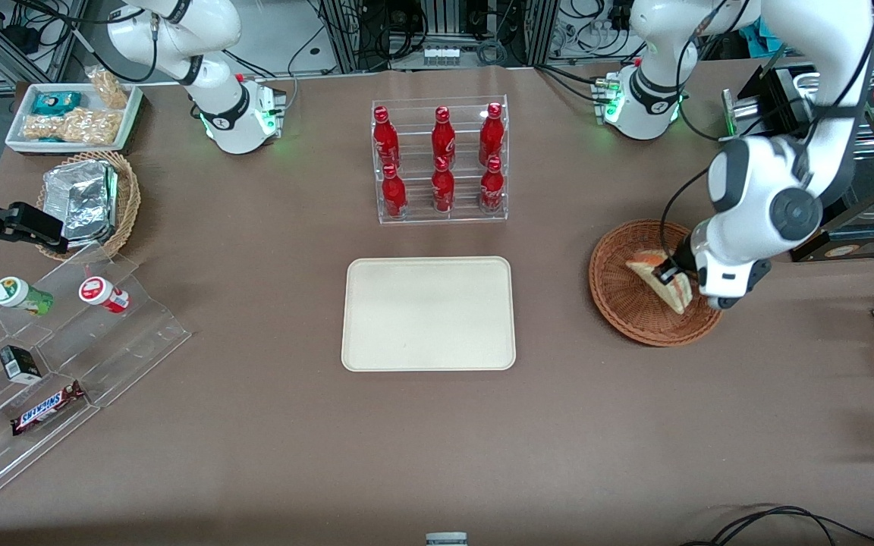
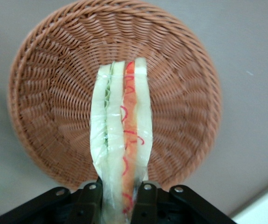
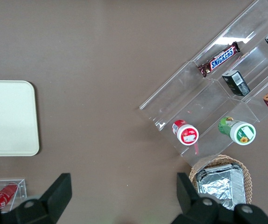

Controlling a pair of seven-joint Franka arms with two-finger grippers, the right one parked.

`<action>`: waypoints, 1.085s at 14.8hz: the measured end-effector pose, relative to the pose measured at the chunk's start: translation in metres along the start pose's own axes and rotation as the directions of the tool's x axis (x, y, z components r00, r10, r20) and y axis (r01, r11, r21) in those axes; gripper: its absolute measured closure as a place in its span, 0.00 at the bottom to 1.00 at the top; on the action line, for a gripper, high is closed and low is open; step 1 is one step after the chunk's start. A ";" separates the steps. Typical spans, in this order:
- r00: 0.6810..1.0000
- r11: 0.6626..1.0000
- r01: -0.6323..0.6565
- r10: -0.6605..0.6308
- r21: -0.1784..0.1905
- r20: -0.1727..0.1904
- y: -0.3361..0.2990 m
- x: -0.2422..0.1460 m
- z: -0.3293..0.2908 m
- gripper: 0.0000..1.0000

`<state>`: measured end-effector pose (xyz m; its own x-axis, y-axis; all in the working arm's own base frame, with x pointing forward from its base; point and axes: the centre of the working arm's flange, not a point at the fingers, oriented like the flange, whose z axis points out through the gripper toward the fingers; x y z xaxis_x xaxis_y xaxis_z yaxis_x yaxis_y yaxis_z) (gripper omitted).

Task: Place sandwich from basket to tray
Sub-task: 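Close the left gripper on the wrapped sandwich, then lift the sandwich and carry it over the cream tray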

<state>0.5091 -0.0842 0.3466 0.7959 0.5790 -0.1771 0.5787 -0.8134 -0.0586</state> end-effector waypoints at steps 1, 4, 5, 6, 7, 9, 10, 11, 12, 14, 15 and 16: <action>0.998 0.998 -0.058 0.058 0.010 -0.009 0.015 -0.021 -0.018 0.85; 0.961 0.960 -0.272 0.275 0.061 -0.040 0.080 -0.106 -0.027 0.85; 0.934 0.934 -0.347 0.352 0.083 -0.056 0.101 -0.133 -0.022 0.85; 0.902 0.903 -0.418 0.426 0.102 -0.067 0.123 -0.158 -0.016 0.85; 0.869 0.870 -0.481 0.489 0.109 -0.070 0.148 -0.181 -0.011 0.85; 0.816 0.817 -0.568 0.575 0.099 -0.060 0.198 -0.218 0.003 0.85; 0.798 0.798 -0.595 0.601 0.095 -0.052 0.220 -0.232 0.013 0.85; 0.783 0.783 -0.615 0.621 0.094 -0.045 0.239 -0.243 0.024 0.84; 0.770 0.769 -0.632 0.637 0.093 -0.040 0.256 -0.252 0.035 0.84; 0.759 0.759 -0.648 0.651 0.072 -0.032 0.287 -0.258 0.050 0.82; 0.759 0.759 -0.648 0.650 0.066 -0.031 0.300 -0.257 0.058 0.81; 0.760 0.761 -0.646 0.649 0.069 -0.034 0.311 -0.256 0.068 0.81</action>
<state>0.4735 -0.4891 0.3070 0.9865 -0.0854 -0.1397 -0.0860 -0.9963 0.0022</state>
